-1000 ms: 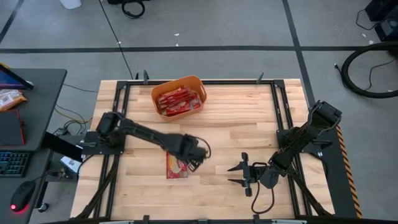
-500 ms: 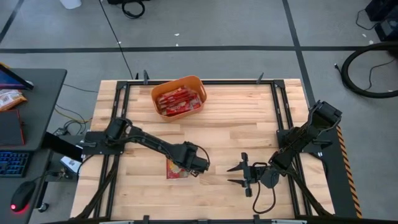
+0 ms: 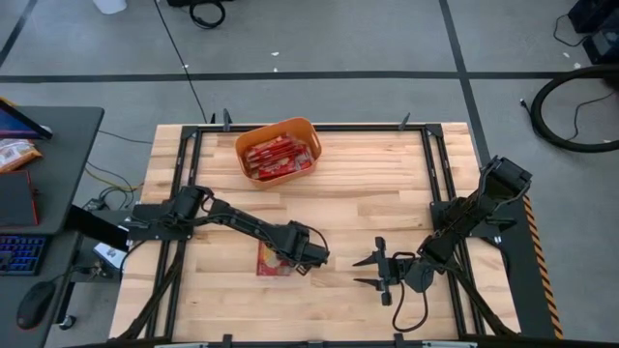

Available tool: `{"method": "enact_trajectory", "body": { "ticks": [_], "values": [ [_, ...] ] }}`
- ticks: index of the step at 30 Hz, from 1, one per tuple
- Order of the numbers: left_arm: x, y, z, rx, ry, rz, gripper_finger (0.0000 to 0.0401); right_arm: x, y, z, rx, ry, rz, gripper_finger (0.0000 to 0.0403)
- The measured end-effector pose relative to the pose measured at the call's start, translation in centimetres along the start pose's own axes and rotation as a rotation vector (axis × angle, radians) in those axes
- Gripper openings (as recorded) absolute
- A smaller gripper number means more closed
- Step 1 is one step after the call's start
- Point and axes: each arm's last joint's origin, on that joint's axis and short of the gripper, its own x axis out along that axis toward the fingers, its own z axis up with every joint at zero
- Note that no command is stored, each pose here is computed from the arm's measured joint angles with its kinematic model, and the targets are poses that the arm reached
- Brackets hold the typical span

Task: Sort popcorn bags into baskets
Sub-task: Put the red popcorn bag into the orange bin

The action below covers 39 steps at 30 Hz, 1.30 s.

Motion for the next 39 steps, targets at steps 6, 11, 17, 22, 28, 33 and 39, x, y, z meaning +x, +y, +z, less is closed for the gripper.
{"method": "enact_trajectory", "body": {
  "ticks": [6, 11, 17, 22, 28, 33, 39],
  "values": [
    [-0.4, -0.1, -0.3, 0.219, 0.052, -0.012, 0.0121, 0.0, 0.0, 0.0, 0.0, 0.0, 0.0, 0.0185],
    [-1.0, -0.9, -1.2, 0.593, 0.042, -0.044, 0.0069, 0.0, 0.0, 0.0, -0.001, 0.001, 0.0, 0.0185],
    [-2.0, -1.8, -2.7, 0.89, 0.01, -0.051, 0.0034, 0.0, 0.0, 0.0, -0.001, 0.001, 0.0, 0.0185],
    [-3.9, -2.1, -2.9, 0.816, -0.021, -0.009, 0.0051, 0.0, 0.0, 0.0, -0.001, 0.001, 0.0, 0.0185],
    [-5.4, -3.1, -3.4, 0.699, -0.114, -0.021, 0.0117, 0.0, 0.0, 0.0, -0.001, 0.001, 0.0, 0.0185],
    [-4.9, -4.2, -4.6, 0.594, -0.183, -0.054, 0.0183, 0.0, 0.0, 0.0, 0.0, 0.001, 0.0, 0.0185],
    [-2.4, -5.0, -5.8, 0.581, -0.191, 0.018, 0.0201, 0.0, 0.0, 0.0, 0.007, 0.001, 0.0, 0.0185]
  ]
}}
